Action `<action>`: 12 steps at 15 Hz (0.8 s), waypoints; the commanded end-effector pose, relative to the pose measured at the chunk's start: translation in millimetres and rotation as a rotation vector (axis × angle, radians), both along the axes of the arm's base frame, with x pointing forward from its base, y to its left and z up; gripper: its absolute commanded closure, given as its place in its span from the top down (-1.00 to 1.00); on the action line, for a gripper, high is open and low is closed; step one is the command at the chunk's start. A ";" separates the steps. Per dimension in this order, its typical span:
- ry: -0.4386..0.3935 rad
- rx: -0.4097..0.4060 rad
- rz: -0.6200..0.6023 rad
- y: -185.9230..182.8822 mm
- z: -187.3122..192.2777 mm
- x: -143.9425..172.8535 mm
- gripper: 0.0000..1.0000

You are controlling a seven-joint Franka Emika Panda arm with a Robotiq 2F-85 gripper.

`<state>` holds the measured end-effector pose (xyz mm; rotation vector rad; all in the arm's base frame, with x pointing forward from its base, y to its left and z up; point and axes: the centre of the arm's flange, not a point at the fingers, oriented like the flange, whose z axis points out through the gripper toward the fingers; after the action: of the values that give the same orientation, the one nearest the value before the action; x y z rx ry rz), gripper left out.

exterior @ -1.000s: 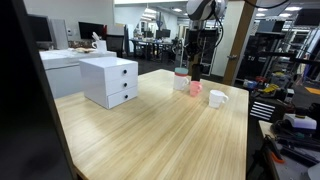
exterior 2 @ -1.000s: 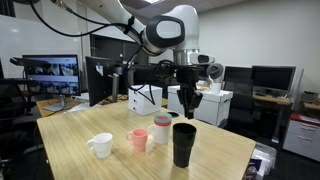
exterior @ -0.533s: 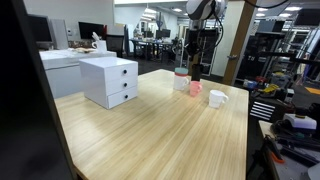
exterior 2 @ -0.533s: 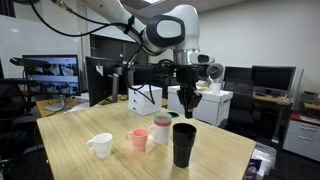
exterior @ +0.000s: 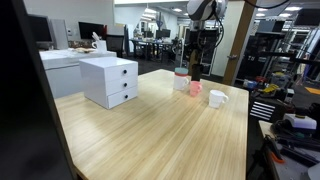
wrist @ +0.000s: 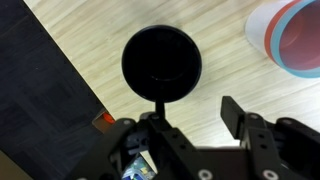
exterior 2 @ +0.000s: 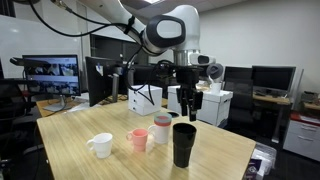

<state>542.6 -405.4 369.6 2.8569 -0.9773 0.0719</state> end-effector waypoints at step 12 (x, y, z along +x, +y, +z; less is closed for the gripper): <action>0.045 0.076 -0.018 16.9 -33.8 -17.1 1.00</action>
<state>535.6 -395.6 344.7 2.8873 -0.9897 0.0050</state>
